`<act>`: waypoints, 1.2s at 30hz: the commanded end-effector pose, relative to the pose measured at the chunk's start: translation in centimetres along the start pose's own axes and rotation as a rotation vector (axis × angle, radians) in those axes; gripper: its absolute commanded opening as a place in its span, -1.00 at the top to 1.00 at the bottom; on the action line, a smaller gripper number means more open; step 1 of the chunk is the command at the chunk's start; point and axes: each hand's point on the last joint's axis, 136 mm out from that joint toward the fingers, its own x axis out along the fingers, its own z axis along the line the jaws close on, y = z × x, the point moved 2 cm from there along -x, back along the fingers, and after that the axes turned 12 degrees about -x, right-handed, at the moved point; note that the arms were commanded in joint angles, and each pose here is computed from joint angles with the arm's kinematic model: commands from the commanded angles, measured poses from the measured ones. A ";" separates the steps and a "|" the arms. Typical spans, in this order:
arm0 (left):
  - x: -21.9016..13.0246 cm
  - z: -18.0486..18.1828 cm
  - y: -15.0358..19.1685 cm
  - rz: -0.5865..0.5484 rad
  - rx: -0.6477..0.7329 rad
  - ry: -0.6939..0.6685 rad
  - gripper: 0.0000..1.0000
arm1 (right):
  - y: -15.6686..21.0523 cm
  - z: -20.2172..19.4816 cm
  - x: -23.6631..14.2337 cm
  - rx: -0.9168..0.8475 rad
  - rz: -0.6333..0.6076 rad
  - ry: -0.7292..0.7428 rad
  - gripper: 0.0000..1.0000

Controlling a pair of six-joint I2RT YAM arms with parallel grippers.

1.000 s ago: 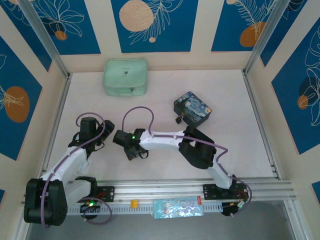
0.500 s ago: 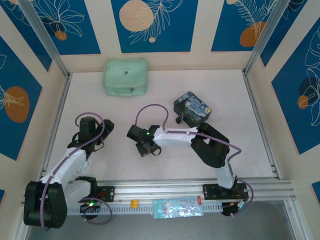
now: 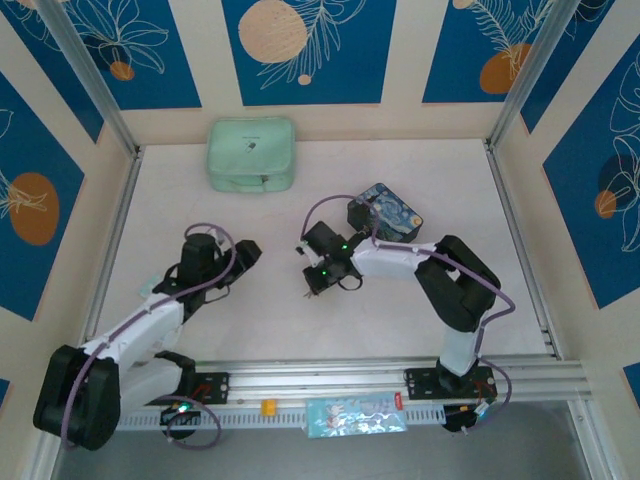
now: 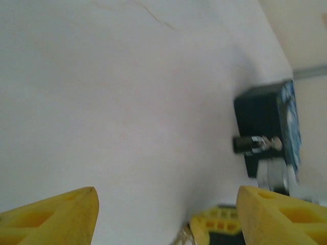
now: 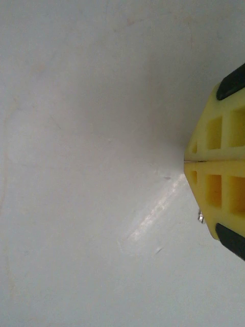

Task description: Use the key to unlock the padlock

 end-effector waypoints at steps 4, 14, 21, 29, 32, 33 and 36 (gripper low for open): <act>0.9 -1.0 2.0 0.020 -0.023 0.077 -0.41 | -1.3 1.5 -2.1 0.146 -0.058 -0.155 1.00; 3.0 -2.5 3.1 0.053 -0.064 0.133 -0.42 | -1.5 0.8 -3.7 0.463 -0.086 -0.192 1.00; 3.3 -2.7 2.6 0.030 -0.052 0.117 -0.44 | 2.9 -1.1 -2.5 0.517 0.020 -0.008 0.97; 3.1 -3.0 2.1 0.008 -0.023 0.092 -0.47 | 4.5 -1.4 -4.1 0.312 0.068 0.265 -0.12; 3.3 -3.2 2.1 0.012 -0.023 0.095 -0.47 | 4.3 -1.3 -3.5 0.277 0.084 0.277 -0.11; 3.3 -3.4 2.1 0.013 -0.021 0.097 -0.47 | 4.3 -1.3 -3.3 0.269 0.092 0.281 -0.10; 3.1 -3.2 2.1 0.011 -0.023 0.092 -0.47 | 4.6 -1.2 -2.5 0.264 0.121 0.297 -0.08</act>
